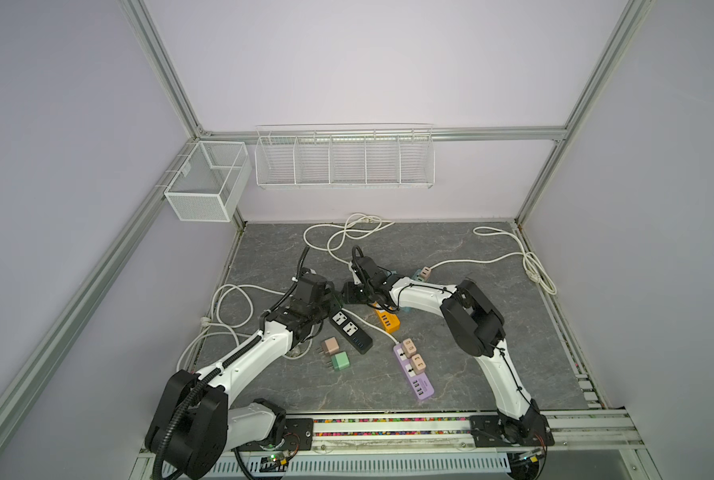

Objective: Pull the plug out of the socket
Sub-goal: 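Carry the teal adapter toward the black strip, set it down, open right gripper, then move the right gripper over the blue strip toward the mint-green adapter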

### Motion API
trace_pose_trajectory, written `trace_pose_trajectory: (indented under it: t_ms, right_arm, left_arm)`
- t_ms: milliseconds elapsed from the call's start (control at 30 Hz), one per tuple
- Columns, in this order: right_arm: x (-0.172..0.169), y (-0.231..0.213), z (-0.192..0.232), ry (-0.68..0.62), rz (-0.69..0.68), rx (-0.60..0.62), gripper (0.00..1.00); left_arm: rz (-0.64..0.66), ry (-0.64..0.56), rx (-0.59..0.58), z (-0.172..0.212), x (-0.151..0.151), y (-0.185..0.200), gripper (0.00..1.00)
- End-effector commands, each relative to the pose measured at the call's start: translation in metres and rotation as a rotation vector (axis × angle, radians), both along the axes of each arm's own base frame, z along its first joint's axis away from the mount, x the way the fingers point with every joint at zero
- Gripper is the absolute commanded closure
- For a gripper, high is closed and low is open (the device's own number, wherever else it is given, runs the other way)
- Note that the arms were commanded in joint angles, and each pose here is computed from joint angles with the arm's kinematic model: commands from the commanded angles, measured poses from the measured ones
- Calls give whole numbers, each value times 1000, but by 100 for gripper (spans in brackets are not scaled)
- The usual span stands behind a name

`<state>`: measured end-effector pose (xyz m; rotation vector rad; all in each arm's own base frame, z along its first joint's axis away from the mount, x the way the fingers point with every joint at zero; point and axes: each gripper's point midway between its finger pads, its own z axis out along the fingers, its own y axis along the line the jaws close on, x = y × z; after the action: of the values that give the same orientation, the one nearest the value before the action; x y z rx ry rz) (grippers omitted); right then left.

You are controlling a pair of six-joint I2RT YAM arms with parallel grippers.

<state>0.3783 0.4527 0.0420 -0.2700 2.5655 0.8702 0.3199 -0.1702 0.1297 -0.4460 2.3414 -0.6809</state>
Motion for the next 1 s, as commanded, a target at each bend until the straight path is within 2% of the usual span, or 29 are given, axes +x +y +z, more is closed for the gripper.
trace_pose_trajectory:
  t_ms: [0, 533, 767, 967]
  right_arm:
    - [-4, 0, 2, 3, 4, -24, 53]
    - [-10, -21, 66, -113, 26, -49, 34]
    - [-19, -45, 94, -157, 10, -80, 27]
    - [-31, -85, 105, -185, -42, -171, 21]
  left_arm:
    - [9, 1, 24, -3, 2, 5, 59]
    - [-5, -11, -5, 6, -2, 2, 58]
    - [-43, -11, -32, 9, -4, -5, 52]
    - [-88, -17, -49, 11, -7, -12, 42]
